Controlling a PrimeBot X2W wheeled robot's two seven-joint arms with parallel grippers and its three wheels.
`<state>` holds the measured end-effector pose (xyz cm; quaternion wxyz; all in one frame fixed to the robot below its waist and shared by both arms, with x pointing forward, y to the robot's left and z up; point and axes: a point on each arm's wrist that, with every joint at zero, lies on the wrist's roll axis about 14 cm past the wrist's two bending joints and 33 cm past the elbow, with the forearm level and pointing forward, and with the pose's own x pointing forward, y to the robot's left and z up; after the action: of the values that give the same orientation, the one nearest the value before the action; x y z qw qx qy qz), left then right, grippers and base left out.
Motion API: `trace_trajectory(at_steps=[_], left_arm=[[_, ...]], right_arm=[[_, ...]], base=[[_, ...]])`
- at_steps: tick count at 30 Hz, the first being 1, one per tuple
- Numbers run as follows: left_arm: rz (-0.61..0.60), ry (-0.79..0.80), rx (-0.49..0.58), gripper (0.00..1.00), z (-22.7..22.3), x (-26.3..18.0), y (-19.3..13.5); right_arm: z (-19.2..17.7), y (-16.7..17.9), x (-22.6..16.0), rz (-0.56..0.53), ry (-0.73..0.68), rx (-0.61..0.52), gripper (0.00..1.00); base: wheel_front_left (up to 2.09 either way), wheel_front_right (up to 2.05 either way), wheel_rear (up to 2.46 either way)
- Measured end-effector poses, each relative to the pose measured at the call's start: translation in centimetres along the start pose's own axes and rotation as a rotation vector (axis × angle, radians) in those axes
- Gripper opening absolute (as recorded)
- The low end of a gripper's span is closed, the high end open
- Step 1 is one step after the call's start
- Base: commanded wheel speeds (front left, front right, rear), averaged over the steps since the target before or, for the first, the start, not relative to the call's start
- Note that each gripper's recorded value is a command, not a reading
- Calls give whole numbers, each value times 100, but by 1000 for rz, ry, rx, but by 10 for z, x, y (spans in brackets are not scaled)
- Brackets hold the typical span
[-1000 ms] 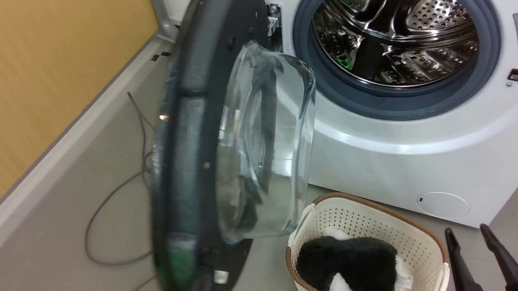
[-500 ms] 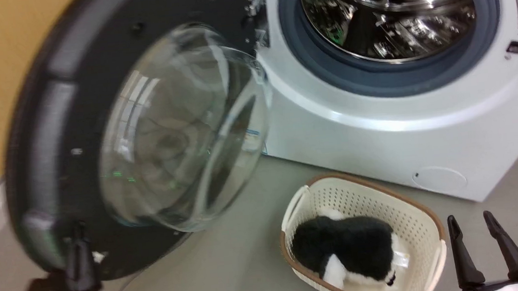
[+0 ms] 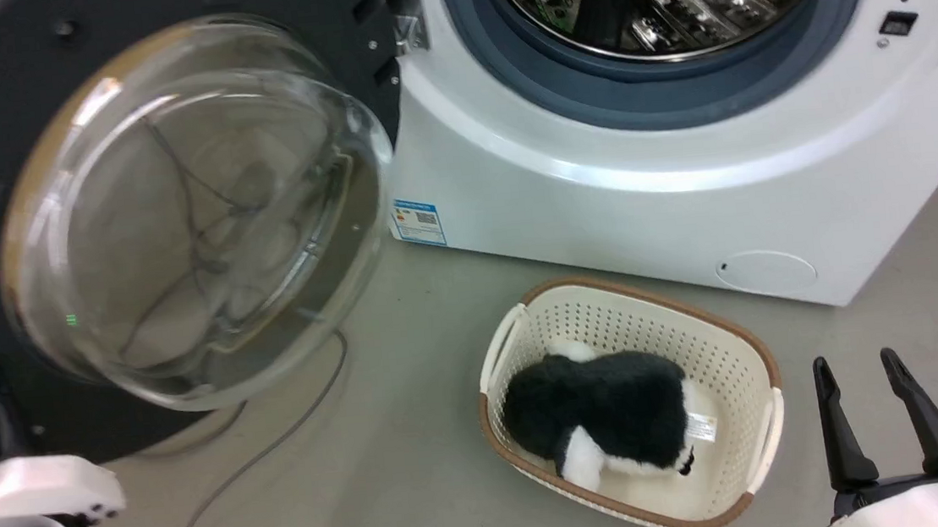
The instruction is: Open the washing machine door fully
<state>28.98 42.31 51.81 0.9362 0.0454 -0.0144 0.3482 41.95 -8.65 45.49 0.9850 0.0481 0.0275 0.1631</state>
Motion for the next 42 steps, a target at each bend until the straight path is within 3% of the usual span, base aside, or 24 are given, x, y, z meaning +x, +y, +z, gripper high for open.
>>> trace_trajectory(at_steps=[15, 28, 34, 42], left_arm=[[79, 42, 4, 0, -5, 49, 25], [23, -16, 18, 0, 6, 20, 22], [-111, -99, 41, 0, 23, -15, -9], [-270, -196, -41, 0, 48, -50, -58]], right_arm=[[-7, -14, 2, -36, 15, -5, 100], [20, -13, -14, -50, -49, -15, 100], [45, -17, -36, -73, -111, -39, 100], [71, -25, -56, -110, -185, -63, 100]], base=[[0, 0, 0], [0, 0, 0], [0, 0, 0], [0, 0, 0]])
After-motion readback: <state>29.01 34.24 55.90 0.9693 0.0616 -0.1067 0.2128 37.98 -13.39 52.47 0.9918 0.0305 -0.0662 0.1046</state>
